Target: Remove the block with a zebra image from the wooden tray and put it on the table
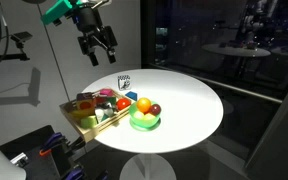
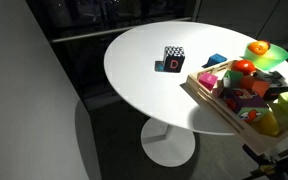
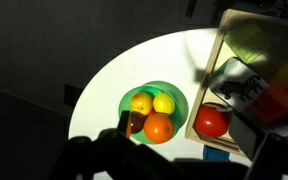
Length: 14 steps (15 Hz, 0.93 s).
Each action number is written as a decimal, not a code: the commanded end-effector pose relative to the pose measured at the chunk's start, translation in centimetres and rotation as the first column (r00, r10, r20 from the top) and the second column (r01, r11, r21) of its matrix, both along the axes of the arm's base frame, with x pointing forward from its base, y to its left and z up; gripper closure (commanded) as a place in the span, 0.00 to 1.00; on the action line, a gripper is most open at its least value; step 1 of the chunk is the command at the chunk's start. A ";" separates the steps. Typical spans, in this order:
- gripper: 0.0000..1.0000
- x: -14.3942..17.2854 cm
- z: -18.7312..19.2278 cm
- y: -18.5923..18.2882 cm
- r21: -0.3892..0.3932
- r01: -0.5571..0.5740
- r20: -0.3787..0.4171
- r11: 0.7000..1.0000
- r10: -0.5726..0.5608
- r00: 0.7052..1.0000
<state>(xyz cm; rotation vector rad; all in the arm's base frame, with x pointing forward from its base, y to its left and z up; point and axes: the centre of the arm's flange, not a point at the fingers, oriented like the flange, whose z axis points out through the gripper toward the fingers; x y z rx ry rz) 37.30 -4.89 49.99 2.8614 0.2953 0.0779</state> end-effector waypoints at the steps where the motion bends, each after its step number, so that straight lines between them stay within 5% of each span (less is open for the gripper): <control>1: 0.00 0.0 0.0 0.0 0.000 0.000 0.001 1.000 0.000 1.000; 14: 0.00 0.5 -0.8 0.5 0.016 -0.006 -0.032 1.000 0.006 0.999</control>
